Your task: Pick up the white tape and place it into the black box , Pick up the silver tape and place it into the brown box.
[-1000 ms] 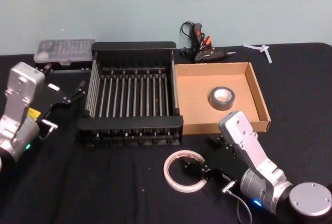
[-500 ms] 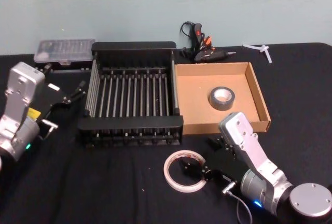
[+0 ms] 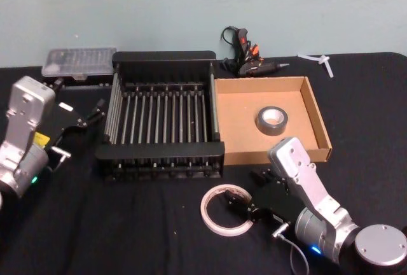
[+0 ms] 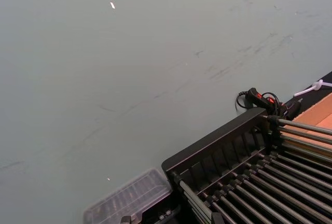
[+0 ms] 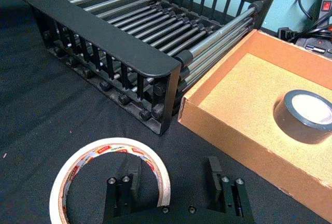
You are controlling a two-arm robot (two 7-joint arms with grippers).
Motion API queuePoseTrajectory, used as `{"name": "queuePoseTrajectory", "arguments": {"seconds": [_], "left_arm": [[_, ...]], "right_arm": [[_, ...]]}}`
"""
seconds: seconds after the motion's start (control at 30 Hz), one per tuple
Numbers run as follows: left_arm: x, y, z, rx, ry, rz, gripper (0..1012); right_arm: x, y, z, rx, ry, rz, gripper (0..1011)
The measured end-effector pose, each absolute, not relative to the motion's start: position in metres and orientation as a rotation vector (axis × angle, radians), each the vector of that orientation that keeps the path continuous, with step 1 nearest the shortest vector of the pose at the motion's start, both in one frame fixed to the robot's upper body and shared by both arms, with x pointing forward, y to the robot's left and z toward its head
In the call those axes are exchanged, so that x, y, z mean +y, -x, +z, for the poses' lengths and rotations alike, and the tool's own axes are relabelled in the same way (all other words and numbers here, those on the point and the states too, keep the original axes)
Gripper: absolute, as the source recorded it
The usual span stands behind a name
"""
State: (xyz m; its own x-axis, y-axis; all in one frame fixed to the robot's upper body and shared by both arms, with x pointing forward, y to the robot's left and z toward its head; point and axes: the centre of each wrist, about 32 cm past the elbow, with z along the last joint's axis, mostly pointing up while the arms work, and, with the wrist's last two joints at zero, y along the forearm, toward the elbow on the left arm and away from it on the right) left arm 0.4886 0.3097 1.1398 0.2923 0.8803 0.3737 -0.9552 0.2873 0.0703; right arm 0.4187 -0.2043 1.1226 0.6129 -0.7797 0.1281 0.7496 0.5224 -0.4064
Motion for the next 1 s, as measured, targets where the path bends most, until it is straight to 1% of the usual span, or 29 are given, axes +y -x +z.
{"name": "queuePoseTrajectory", "arguments": {"seconds": [0.07, 0.13, 0.23, 0.3, 0.33, 0.43, 0.47, 0.5, 0.57, 0.6, 0.67, 0.73, 0.77, 0.9, 1.0], "left_arm": [[0.3097, -0.4886, 1.1398, -0.285, -0.304, 1.248, 1001], [0.3097, -0.4886, 1.1398, -0.285, -0.304, 1.248, 1001], [0.3097, -0.4886, 1.1398, -0.285, -0.304, 1.248, 1001], [0.3096, -0.4886, 1.1397, -0.285, -0.305, 1.248, 1001], [0.3097, -0.4886, 1.1398, -0.285, -0.304, 1.248, 1001], [0.3097, -0.4886, 1.1398, -0.285, -0.305, 1.248, 1001], [0.3096, -0.4886, 1.1398, -0.285, -0.304, 1.248, 1001], [0.3097, -0.4886, 1.1398, -0.285, -0.304, 1.248, 1001], [0.3097, -0.4886, 1.1398, -0.285, -0.304, 1.248, 1001], [0.3097, -0.4886, 1.1398, -0.285, -0.305, 1.248, 1001], [0.3097, -0.4886, 1.1398, -0.285, -0.304, 1.248, 1001], [0.3097, -0.4886, 1.1398, -0.285, -0.304, 1.248, 1001], [0.3097, -0.4886, 1.1398, -0.285, -0.304, 1.248, 1001], [0.3097, -0.4886, 1.1398, -0.285, -0.304, 1.248, 1001], [0.3097, -0.4886, 1.1398, -0.285, -0.304, 1.248, 1001]], "right_arm": [[-0.2043, -0.4187, 1.1225, 0.073, 0.450, -0.917, 775], [-0.2043, -0.4187, 1.1225, 0.073, 0.450, -0.917, 718], [-0.2043, -0.4187, 1.1225, 0.073, 0.450, -0.917, 620], [-0.2043, -0.4187, 1.1225, 0.073, 0.450, -0.917, 537], [-0.2043, -0.4187, 1.1225, 0.073, 0.450, -0.917, 537], [-0.2043, -0.4187, 1.1225, 0.073, 0.450, -0.917, 413], [-0.2043, -0.4187, 1.1226, 0.073, 0.450, -0.917, 413], [-0.2043, -0.4187, 1.1225, 0.073, 0.450, -0.917, 358], [-0.2043, -0.4187, 1.1225, 0.074, 0.450, -0.917, 300], [-0.2043, -0.4187, 1.1225, 0.074, 0.450, -0.917, 251], [-0.2043, -0.4187, 1.1225, 0.074, 0.450, -0.917, 194], [-0.2043, -0.4187, 1.1225, 0.074, 0.450, -0.917, 160], [-0.2043, -0.4187, 1.1225, 0.074, 0.450, -0.917, 119], [-0.2043, -0.4187, 1.1225, 0.074, 0.450, -0.917, 92], [-0.2043, -0.4187, 1.1225, 0.074, 0.450, -0.917, 90]]}}
